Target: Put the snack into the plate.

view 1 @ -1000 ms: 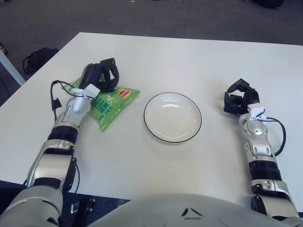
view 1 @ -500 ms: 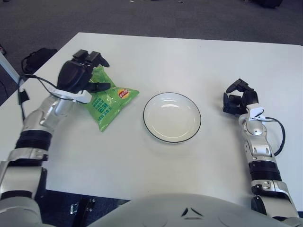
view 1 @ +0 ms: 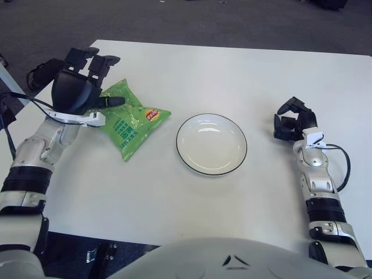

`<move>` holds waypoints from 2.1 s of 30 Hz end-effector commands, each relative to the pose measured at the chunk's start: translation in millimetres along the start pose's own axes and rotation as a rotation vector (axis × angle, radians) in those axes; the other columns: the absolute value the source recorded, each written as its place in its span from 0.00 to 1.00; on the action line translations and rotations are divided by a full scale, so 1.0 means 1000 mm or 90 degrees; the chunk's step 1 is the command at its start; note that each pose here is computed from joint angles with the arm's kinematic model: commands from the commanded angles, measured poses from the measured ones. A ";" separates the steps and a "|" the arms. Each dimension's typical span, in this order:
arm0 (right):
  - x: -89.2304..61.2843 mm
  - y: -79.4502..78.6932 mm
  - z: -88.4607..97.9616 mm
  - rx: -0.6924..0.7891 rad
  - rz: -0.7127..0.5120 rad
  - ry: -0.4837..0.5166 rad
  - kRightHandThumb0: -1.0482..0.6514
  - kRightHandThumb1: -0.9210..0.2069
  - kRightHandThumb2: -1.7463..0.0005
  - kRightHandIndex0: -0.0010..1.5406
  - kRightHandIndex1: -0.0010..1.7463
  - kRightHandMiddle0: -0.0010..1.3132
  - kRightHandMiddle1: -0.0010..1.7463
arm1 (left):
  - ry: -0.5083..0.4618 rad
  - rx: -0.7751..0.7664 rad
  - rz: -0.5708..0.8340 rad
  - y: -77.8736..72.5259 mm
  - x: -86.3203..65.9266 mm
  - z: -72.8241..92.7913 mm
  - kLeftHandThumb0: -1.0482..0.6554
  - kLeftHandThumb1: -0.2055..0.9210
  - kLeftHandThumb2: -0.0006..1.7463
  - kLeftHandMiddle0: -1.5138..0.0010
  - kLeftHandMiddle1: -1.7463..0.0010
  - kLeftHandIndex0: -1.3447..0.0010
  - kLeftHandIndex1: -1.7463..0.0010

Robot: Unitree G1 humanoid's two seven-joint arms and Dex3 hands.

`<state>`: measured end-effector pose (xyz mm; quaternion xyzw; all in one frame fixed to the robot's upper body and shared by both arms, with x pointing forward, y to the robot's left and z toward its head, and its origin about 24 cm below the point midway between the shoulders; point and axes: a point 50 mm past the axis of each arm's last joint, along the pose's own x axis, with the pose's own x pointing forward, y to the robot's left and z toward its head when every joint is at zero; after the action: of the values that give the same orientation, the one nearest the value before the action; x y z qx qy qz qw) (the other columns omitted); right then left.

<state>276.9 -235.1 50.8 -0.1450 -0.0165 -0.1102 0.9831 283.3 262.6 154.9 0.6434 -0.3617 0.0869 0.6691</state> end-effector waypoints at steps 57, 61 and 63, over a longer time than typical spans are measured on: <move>-0.028 0.013 -0.043 0.004 0.043 0.131 0.33 0.55 0.23 0.87 1.00 0.48 1.00 | -0.322 -0.033 -0.443 0.002 0.050 -0.002 0.01 0.95 0.10 1.00 1.00 1.00 0.92; -0.028 0.013 -0.043 0.007 0.043 0.132 0.33 0.55 0.24 0.87 1.00 0.48 1.00 | -0.326 -0.007 -0.474 -0.008 0.049 -0.002 0.00 0.97 0.11 1.00 1.00 1.00 0.95; -0.028 0.013 -0.043 0.008 0.043 0.133 0.33 0.55 0.24 0.87 1.00 0.48 1.00 | -0.332 0.009 -0.493 -0.010 0.049 -0.003 0.00 0.98 0.11 1.00 1.00 1.00 0.96</move>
<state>276.3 -234.4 50.8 -0.1457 -0.0161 -0.0995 0.9842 321.4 248.0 176.7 0.7231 -0.2592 -0.3268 0.5505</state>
